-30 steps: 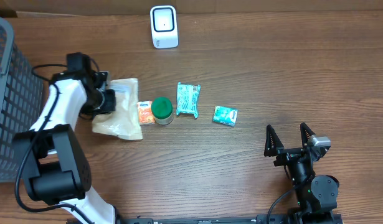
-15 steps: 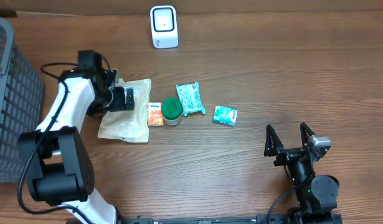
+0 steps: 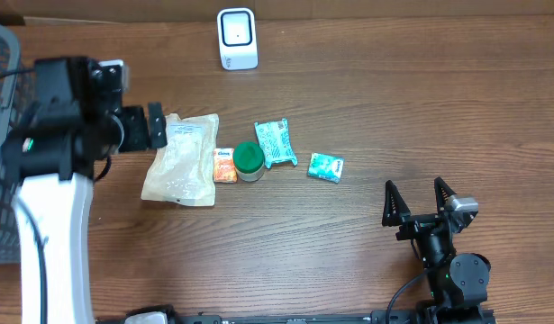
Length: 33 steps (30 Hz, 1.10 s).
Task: Scan the item barcode
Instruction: 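Lift the bag out and lay it left of the orange box, then open the left gripper and withdraw it toward the front left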
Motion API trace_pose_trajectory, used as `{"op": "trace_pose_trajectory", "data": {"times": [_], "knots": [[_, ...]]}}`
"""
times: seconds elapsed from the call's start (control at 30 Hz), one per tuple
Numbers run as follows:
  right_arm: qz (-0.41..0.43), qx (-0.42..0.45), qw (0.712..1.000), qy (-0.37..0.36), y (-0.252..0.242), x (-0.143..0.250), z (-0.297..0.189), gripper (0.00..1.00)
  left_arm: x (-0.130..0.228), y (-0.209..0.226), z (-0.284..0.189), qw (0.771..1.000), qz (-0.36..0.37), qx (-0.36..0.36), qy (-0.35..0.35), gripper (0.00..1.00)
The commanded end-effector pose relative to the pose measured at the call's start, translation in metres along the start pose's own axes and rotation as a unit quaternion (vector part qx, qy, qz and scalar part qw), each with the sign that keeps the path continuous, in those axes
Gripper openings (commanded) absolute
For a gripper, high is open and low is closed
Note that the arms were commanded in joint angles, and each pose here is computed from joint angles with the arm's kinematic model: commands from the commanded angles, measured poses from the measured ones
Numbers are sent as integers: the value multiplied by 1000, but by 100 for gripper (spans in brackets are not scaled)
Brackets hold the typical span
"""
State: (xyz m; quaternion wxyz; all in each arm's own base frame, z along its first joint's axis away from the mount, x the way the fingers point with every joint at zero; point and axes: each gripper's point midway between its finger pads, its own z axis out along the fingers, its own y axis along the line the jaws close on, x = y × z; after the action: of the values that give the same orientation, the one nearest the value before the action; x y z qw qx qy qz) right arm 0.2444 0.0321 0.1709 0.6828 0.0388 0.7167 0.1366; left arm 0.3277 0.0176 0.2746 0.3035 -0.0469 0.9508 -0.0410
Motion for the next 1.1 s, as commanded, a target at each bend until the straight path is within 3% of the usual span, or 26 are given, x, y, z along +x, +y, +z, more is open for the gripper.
{"op": "trace_pose_trajectory", "data": {"times": [0.0,0.2,0.5,0.73,0.93,1.07], "knots": [[1,-4,1000,0,1,2,0,100,-2,0,-57,997,-1,-15,-71,100],[1,-4,1000,0,1,2,0,100,35,-4,-123,990,16,-24,-137,100],[1,-4,1000,0,1,2,0,100,98,10,-169,970,21,-76,-230,100],[1,-4,1000,0,1,2,0,100,107,-6,-166,971,33,-29,-237,99],[1,-4,1000,0,1,2,0,100,110,-39,-167,969,55,65,-233,99],[1,-4,1000,0,1,2,0,100,114,-41,-166,970,55,72,-225,100]]}}
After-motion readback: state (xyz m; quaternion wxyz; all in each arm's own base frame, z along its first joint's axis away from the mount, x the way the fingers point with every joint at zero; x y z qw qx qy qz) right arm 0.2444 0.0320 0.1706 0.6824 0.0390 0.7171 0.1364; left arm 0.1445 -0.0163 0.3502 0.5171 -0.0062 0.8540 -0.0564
